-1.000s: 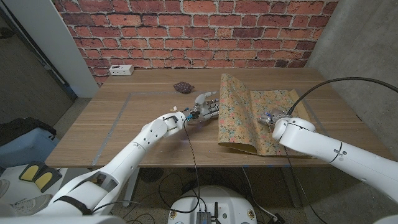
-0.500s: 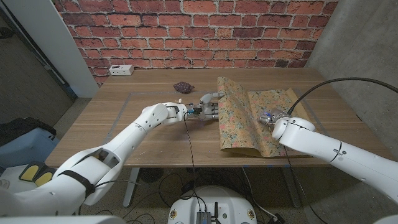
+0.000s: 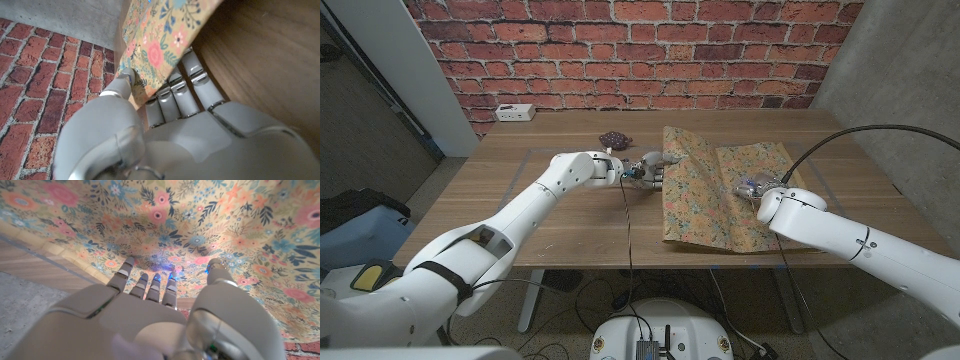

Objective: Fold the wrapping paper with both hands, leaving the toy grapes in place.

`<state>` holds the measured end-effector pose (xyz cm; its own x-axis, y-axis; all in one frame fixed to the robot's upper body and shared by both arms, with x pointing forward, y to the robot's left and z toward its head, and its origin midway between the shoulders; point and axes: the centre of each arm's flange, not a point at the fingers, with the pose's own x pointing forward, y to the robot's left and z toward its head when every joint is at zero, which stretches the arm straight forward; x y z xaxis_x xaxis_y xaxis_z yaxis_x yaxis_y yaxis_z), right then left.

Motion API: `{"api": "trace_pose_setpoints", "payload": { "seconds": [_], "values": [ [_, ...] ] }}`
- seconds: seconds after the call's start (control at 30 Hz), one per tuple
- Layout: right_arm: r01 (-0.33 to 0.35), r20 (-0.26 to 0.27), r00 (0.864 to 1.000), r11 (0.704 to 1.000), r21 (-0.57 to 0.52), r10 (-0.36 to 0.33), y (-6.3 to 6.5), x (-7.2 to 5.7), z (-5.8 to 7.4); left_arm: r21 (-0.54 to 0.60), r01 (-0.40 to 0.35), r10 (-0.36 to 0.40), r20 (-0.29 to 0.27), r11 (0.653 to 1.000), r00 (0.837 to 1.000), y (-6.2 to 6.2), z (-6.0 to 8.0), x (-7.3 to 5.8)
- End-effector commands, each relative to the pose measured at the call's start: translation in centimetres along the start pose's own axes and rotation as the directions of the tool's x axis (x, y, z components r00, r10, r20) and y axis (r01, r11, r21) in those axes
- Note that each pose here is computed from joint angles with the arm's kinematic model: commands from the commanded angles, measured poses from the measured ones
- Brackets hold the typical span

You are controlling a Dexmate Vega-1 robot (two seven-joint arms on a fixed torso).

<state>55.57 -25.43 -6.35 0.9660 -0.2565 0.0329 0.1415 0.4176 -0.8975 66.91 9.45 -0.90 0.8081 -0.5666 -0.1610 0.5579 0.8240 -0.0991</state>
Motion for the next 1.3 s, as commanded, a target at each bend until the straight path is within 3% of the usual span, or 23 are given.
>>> {"api": "trace_pose_setpoints", "payload": {
  "seconds": [0.03,0.2,0.37,0.4,0.47,0.5,0.67,0.9,1.13,1.3],
  "values": [
    [0.036,0.037,0.999,0.999,0.004,-0.036,-0.8,-0.4,0.8,0.071,-0.176,0.170,0.087,0.982,0.982,0.1,0.7,-0.5],
    [0.048,0.042,0.998,0.999,-0.004,-0.048,-1.0,-0.5,1.1,0.152,-0.241,0.224,0.122,0.958,0.967,-0.3,1.4,-1.3],
    [0.050,0.046,0.998,0.999,-0.004,-0.050,-1.1,-0.4,1.2,0.217,-0.332,0.298,0.176,0.918,0.938,-0.5,2.1,-2.5],
    [0.051,0.044,0.998,0.999,-0.005,-0.050,-1.0,-0.4,1.3,0.254,-0.379,0.336,0.198,0.890,0.921,-0.5,2.4,-3.0],
    [0.048,0.046,0.998,0.999,-0.004,-0.048,-1.0,-0.4,1.3,0.268,-0.403,0.355,0.211,0.875,0.911,-0.5,2.5,-3.3],
    [0.050,0.047,0.998,0.999,-0.005,-0.049,-1.0,-0.3,1.4,0.301,-0.447,0.388,0.237,0.842,0.890,-0.6,2.8,-3.7],
    [0.049,0.048,0.998,0.999,-0.003,-0.049,-1.0,-0.2,1.5,0.380,-0.541,0.451,0.304,0.751,0.839,-0.9,3.7,-4.9],
    [0.044,0.046,0.998,0.999,-0.007,-0.044,-0.9,-0.1,1.6,0.459,-0.582,0.467,0.348,0.671,0.813,-1.5,5.0,-6.4],
    [0.030,0.037,0.999,0.999,-0.014,-0.029,-0.3,0.1,1.6,0.496,-0.605,0.466,0.385,0.623,0.797,-1.8,6.1,-8.0],
    [0.011,0.032,0.999,1.000,-0.020,-0.011,0.2,0.3,1.7,0.555,-0.647,0.493,0.422,0.523,0.761,-2.3,6.7,-9.1]
  ]
}}
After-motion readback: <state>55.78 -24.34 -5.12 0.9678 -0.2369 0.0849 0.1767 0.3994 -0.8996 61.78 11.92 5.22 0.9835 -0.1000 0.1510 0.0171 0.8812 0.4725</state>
